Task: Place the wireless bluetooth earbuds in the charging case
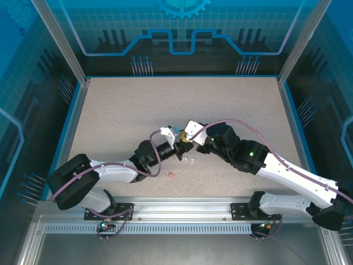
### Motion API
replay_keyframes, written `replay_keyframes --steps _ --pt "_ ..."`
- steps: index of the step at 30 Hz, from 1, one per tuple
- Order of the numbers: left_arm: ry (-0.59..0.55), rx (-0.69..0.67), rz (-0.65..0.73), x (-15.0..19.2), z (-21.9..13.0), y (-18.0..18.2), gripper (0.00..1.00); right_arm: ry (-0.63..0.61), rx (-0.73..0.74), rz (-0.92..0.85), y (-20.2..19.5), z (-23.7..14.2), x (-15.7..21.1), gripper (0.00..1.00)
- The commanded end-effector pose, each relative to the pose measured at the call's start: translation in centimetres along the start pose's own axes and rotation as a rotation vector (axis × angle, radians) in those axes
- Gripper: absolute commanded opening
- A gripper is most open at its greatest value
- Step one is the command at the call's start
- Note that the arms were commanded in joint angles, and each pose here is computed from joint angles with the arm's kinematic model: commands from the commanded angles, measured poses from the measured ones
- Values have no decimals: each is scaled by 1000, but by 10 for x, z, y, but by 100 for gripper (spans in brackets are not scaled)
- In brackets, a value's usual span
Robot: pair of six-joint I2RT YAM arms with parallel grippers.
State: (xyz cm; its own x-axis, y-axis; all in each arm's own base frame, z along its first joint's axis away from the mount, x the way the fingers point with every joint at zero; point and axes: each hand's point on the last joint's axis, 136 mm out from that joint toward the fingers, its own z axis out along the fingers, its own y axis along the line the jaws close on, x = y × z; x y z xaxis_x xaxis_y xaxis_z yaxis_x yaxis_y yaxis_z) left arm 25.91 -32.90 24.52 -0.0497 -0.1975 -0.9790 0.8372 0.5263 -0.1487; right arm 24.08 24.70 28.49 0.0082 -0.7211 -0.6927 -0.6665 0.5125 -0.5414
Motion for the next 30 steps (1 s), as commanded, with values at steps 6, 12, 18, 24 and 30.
replay_keyframes --steps 6,12,18,24,30 --pt "-61 14 -5 -19 1 -1 0 18 -4 -37 6 4 1 21" --pt "-63 12 1 -19 0 -1 0 25 -74 -33 18 1 4 22" --pt "-73 15 2 -20 0 -1 0 50 -129 -35 26 1 11 25" --pt "-77 16 2 -21 0 -1 0 32 -175 8 24 -1 6 29" --pt "-86 15 -1 -22 -1 -1 0 -15 -224 81 16 -7 -6 38"
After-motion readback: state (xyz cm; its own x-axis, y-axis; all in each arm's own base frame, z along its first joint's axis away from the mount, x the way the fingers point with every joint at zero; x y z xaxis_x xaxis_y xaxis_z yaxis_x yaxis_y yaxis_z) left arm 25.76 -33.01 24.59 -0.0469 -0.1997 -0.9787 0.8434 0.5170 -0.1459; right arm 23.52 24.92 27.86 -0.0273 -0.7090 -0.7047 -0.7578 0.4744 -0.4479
